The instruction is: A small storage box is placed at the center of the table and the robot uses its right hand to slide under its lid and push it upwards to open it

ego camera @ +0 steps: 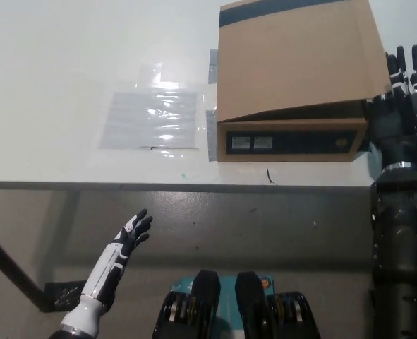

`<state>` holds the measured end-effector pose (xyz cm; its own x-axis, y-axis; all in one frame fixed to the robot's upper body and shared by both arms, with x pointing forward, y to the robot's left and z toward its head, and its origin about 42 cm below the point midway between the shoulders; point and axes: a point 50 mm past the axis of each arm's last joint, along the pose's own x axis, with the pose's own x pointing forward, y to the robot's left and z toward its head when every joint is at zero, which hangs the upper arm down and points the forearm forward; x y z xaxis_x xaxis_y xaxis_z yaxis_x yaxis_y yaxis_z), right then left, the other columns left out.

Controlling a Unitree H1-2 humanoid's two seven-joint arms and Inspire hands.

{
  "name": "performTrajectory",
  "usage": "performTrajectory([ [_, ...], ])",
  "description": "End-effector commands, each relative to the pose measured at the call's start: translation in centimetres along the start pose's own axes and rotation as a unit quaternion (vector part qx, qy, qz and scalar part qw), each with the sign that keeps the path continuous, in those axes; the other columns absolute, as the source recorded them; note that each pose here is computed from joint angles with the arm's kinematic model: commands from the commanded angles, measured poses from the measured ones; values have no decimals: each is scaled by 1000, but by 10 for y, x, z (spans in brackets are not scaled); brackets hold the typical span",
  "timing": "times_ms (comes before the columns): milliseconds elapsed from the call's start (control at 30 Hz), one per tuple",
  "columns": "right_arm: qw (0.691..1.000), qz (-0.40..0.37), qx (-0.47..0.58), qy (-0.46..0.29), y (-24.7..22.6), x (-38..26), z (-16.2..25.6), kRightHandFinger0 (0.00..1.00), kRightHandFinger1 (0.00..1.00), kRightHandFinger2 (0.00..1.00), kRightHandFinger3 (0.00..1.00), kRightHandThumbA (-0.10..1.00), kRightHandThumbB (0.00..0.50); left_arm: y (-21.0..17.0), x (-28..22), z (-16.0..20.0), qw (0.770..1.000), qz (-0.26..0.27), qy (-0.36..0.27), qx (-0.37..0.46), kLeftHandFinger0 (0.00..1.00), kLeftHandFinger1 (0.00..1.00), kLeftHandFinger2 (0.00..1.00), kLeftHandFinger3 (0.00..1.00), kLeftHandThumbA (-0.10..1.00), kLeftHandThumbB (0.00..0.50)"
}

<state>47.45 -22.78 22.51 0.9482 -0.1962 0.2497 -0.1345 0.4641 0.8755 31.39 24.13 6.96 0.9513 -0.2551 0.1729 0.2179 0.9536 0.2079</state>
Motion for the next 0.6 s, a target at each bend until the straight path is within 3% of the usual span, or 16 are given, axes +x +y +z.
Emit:
performTrajectory([
  [0,999,50,4,-3,39,12,1,1000,1000,1000,1000,1000,317,5,10,11,999,-8,-37,5,1000,1000,1000,1000,1000,500],
  [400,998,55,13,4,47,12,-8,1000,1000,1000,1000,1000,286,6,14,13,999,-9,-41,4,1000,1000,1000,1000,1000,500],
  [567,998,51,16,18,48,10,-25,1000,1000,1000,1000,1000,297,6,13,13,999,-9,-40,5,1000,1000,1000,1000,1000,500],
])
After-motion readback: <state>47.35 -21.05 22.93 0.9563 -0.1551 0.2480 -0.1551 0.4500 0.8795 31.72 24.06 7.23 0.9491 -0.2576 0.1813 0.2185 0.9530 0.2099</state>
